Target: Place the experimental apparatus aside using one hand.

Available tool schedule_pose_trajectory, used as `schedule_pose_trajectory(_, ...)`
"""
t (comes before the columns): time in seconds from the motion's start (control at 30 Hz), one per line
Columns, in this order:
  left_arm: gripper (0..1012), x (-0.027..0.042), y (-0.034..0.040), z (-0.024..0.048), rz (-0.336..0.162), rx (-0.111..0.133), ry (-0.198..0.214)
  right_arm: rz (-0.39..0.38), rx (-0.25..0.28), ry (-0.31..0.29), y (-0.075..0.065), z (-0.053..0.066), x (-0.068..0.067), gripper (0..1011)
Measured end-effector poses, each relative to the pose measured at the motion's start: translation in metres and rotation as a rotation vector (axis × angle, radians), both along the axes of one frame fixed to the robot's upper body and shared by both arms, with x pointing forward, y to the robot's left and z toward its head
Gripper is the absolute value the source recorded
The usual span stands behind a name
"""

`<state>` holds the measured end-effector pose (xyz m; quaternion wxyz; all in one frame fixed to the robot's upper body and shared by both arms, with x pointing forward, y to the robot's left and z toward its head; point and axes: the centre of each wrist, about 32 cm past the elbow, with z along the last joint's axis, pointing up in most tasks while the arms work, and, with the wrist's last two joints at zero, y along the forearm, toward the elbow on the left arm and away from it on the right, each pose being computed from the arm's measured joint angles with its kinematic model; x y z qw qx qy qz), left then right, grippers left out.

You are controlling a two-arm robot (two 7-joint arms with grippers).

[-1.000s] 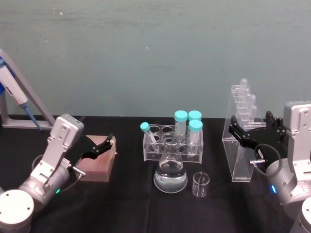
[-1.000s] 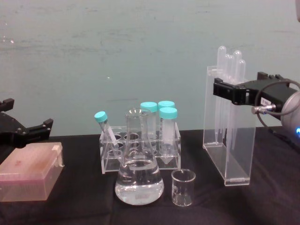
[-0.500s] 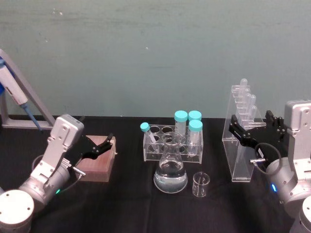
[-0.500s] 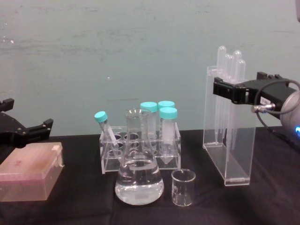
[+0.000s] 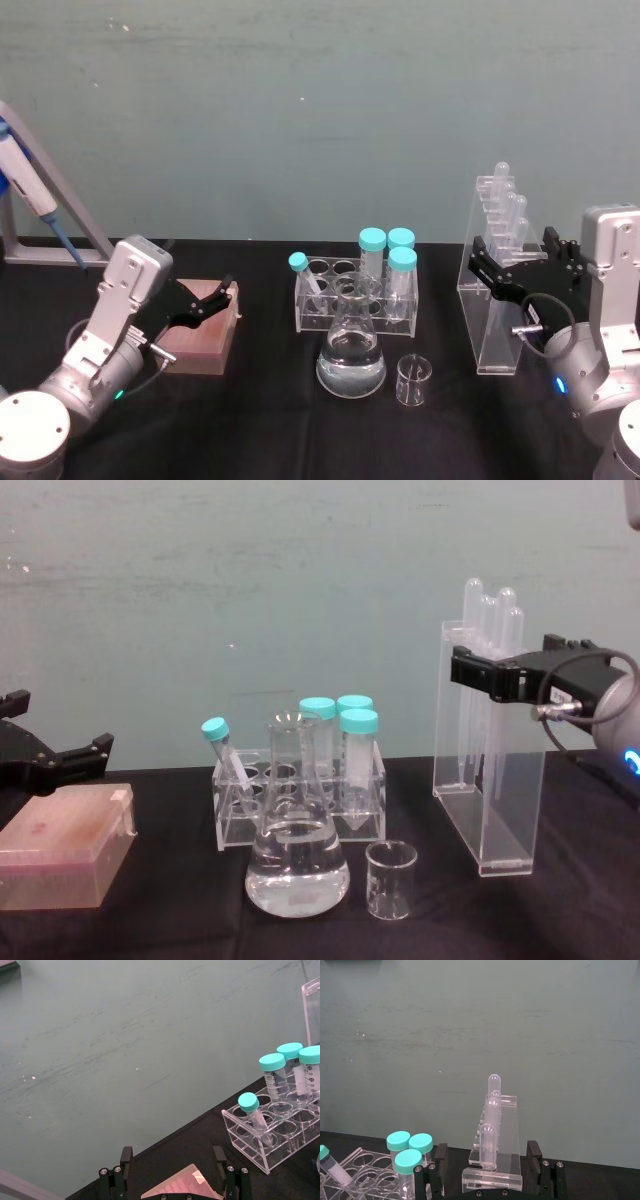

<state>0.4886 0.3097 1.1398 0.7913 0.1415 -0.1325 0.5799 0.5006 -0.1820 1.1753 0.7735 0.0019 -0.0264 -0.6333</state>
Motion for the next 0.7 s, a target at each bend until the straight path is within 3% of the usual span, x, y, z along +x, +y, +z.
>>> schedule_pose_trajectory(0.7,1000,0.0000,0.0000,0.0000,0.000,0.000,0.000,-0.008,0.002,0.007,0.0014,-0.0007,0.0052,1000)
